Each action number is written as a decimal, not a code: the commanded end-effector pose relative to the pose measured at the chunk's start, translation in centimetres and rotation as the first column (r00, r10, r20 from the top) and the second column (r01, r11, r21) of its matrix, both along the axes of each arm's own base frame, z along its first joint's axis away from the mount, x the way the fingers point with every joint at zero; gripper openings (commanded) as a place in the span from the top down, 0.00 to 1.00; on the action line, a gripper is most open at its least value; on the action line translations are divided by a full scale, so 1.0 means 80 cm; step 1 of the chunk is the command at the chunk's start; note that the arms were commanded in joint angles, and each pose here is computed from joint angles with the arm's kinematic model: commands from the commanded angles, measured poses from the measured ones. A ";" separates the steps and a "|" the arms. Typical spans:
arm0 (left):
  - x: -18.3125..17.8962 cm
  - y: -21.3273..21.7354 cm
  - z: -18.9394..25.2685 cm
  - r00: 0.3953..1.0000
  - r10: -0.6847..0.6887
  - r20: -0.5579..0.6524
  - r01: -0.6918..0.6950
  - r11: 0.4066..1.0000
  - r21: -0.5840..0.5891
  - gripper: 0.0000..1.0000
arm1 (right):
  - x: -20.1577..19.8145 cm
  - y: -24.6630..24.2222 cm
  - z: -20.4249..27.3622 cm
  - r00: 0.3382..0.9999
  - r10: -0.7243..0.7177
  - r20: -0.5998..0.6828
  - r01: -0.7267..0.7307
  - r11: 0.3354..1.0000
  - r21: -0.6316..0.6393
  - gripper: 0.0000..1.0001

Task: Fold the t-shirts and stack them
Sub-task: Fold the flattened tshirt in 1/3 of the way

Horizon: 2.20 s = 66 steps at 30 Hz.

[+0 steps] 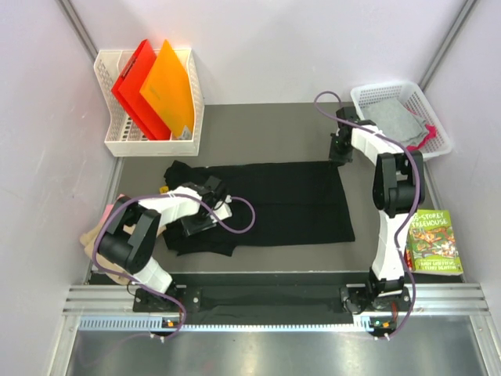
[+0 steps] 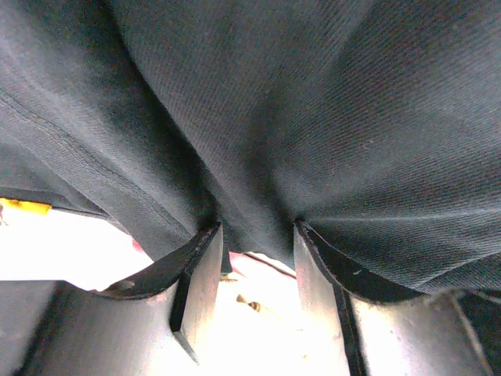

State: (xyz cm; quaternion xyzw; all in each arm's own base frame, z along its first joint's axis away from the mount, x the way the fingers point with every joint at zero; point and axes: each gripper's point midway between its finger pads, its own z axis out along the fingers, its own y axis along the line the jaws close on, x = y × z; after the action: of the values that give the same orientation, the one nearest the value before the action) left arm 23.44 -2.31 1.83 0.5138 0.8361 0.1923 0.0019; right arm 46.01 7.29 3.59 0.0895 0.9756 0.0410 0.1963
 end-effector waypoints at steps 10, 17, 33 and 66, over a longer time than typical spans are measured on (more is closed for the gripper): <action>0.006 0.026 -0.015 0.999 0.034 0.004 -0.034 0.999 0.002 0.53 | 0.029 -0.057 0.000 0.997 -0.071 0.030 0.074 0.990 -0.119 0.96; 0.010 0.030 -0.015 0.999 0.042 0.007 -0.042 0.999 -0.001 0.53 | 0.023 -0.064 -0.008 0.997 -0.074 0.012 0.074 0.991 -0.107 0.70; 0.034 0.011 0.015 0.995 0.088 0.036 -0.086 0.995 -0.056 0.52 | -0.049 0.000 0.118 0.992 -0.025 0.125 0.031 0.998 -0.047 0.29; 0.027 0.020 0.043 0.993 0.087 0.076 -0.084 0.995 -0.050 0.52 | -0.130 0.042 0.001 0.996 0.055 -0.068 -0.061 0.995 -0.083 0.35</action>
State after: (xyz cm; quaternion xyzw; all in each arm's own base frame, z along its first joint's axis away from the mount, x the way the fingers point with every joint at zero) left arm 24.37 -0.58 2.81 0.4802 0.8581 0.1813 0.0109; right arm 34.58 11.04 4.63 0.0513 0.9850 0.0066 0.1649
